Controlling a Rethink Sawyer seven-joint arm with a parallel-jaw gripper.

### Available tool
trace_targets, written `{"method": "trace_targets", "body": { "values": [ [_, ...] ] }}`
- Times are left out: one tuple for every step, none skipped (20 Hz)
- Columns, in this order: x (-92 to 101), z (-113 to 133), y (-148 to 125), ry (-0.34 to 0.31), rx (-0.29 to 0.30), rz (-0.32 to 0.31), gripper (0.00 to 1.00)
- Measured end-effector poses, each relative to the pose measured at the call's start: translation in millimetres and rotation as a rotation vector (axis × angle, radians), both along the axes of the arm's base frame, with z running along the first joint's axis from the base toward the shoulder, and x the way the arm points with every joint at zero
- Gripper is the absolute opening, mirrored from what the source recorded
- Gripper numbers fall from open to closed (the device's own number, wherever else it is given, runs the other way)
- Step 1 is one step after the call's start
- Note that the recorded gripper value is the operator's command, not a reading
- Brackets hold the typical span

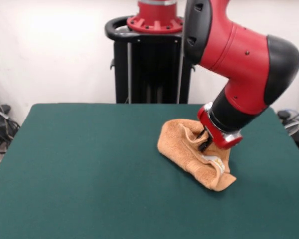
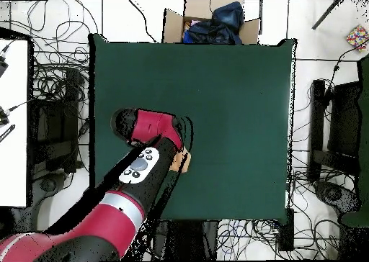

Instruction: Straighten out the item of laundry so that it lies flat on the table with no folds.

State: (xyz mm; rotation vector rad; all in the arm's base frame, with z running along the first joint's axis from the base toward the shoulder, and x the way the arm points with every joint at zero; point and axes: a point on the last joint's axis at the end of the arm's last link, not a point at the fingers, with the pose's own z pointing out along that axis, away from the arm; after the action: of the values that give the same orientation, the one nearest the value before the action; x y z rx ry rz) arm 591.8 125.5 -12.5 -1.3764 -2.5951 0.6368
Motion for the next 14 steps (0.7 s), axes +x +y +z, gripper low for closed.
{"method": "trace_targets", "body": {
  "values": [
    [0.0,0,0,0.000,0.000,0.000,0.00],
    [0.0,0,0,0.000,0.000,0.000,0.00],
    [0.0,0,0,0.000,0.000,0.000,0.00],
    [0.6,1,0,-0.002,0.001,0.000,0.00],
    [1.1,2,0,-0.003,0.001,0.000,0.00],
    [2.8,5,1,-0.009,0.003,0.000,0.00],
    [4.1,8,1,-0.013,0.004,0.000,0.00],
    [5.4,10,2,-0.018,0.005,0.001,0.00],
    [8.4,17,3,-0.028,0.008,0.003,0.00],
    [11.1,23,3,-0.037,0.009,0.005,0.00],
    [15.5,33,5,-0.053,0.012,0.010,0.00],
    [19.5,43,5,-0.068,0.013,0.015,0.00],
    [23.3,54,6,-0.084,0.015,0.021,0.00],
    [26.3,64,6,-0.098,0.017,0.024,0.00]
  ]
}}
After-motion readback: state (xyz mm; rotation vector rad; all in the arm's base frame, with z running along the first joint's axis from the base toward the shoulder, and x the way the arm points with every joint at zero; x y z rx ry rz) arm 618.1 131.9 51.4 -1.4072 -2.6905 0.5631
